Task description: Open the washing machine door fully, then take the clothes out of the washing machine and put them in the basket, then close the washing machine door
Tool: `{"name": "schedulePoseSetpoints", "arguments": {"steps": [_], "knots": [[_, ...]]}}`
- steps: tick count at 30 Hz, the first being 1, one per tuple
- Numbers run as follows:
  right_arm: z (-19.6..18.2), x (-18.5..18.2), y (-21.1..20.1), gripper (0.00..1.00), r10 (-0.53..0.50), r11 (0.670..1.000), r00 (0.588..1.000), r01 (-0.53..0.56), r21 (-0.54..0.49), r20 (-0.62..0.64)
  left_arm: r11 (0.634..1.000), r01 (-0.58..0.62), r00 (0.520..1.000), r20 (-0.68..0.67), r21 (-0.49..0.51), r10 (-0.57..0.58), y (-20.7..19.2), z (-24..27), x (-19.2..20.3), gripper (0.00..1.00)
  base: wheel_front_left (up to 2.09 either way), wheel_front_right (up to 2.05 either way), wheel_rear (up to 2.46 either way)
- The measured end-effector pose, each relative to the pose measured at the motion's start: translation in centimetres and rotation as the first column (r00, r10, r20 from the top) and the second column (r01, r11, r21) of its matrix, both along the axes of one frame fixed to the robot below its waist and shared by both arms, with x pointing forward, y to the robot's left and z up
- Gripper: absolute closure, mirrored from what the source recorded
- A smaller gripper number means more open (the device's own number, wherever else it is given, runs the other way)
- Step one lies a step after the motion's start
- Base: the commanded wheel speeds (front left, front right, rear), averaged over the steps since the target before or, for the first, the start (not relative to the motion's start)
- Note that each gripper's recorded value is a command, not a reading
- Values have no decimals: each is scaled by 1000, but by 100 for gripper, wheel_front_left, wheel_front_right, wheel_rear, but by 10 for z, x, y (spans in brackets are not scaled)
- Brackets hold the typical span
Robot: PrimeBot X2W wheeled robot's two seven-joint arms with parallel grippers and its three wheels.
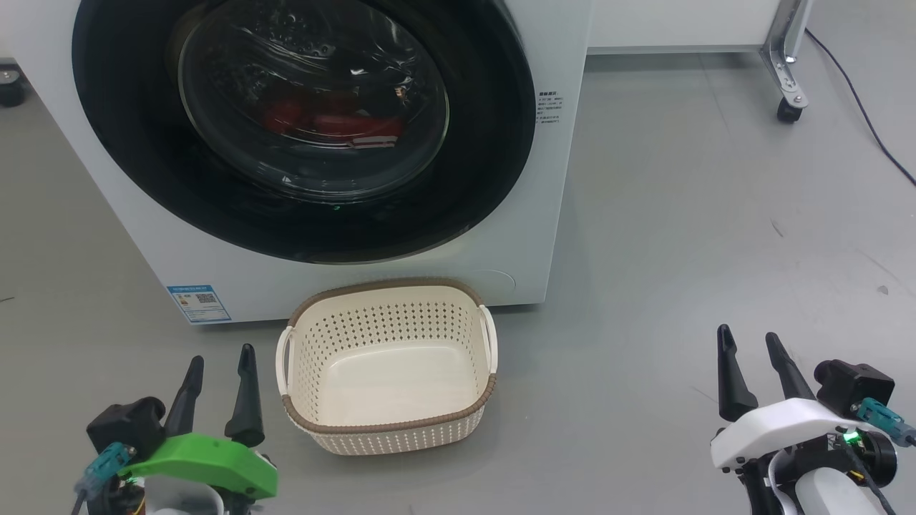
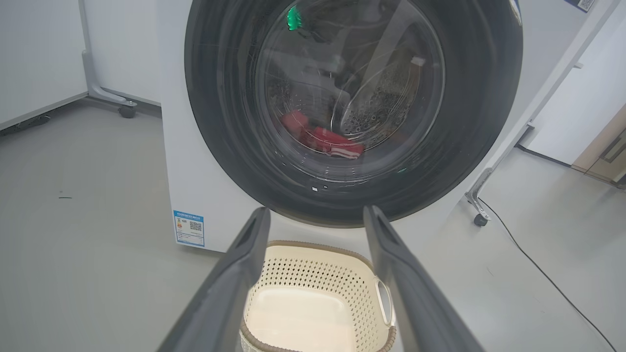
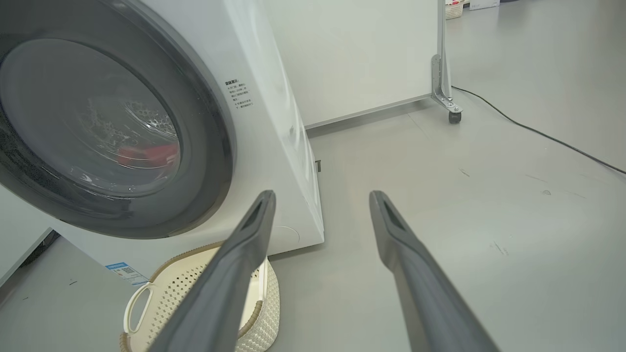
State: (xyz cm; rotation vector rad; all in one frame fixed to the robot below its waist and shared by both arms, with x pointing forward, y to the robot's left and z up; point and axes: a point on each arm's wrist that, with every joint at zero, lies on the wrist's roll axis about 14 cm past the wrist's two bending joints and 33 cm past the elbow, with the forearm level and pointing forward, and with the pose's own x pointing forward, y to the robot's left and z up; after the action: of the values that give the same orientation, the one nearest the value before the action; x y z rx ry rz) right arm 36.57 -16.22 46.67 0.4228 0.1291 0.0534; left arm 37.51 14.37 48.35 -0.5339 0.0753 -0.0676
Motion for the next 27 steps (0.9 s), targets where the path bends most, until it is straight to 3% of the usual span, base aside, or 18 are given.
{"name": "schedulePoseSetpoints", "arguments": {"steps": [16,27], "knots": [[8,-2,19,0,90,976,993,-73,-206,74,980,28,998,50,197,-39,-9,0,-3,0,0,0,0],[12,-3,23,0,114,953,988,-80,-292,102,960,39,996,65,278,-59,-13,-1,-5,0,0,0,0]]}}
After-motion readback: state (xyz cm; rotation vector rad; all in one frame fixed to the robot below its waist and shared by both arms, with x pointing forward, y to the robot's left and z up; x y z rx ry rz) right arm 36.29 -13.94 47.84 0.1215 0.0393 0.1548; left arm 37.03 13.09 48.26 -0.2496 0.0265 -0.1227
